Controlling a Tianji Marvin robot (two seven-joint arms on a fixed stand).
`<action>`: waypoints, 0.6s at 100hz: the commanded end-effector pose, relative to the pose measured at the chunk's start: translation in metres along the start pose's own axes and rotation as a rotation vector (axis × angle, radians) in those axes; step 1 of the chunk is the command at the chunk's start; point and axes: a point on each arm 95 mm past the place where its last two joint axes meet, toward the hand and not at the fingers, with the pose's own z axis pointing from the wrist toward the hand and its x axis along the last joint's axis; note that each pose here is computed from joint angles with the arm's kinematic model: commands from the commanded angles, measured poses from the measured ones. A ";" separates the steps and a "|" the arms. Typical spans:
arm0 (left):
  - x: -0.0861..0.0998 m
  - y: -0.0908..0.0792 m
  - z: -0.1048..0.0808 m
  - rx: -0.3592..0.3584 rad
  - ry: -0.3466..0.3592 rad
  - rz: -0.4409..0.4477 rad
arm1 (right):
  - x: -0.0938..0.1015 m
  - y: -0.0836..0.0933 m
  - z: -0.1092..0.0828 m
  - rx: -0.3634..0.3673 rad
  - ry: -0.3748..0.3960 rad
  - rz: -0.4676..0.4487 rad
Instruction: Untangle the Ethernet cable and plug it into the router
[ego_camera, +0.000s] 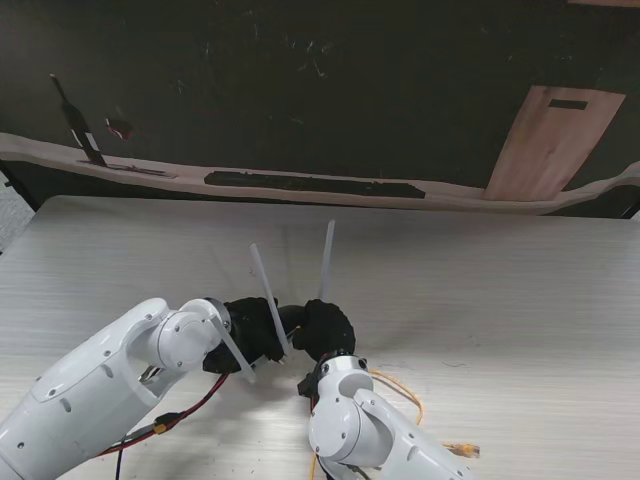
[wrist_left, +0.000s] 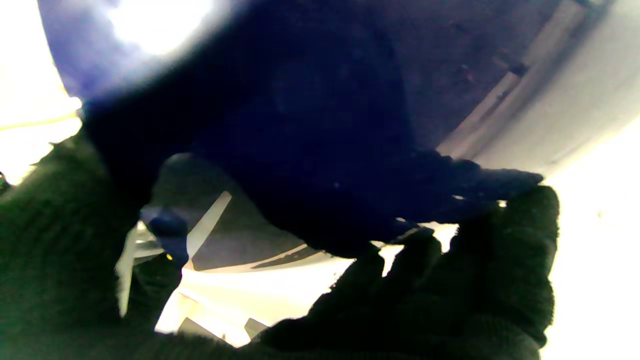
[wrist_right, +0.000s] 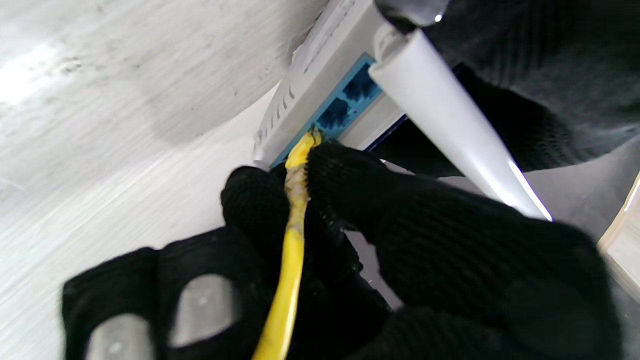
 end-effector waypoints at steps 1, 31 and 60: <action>-0.004 0.081 0.014 -0.230 -0.006 -0.072 | 0.006 -0.024 -0.013 0.102 -0.001 0.019; -0.006 0.080 0.013 -0.226 -0.018 -0.078 | 0.003 -0.013 -0.013 0.101 -0.013 0.019; -0.007 0.079 0.011 -0.222 -0.036 -0.074 | -0.002 -0.004 -0.012 0.076 -0.006 -0.003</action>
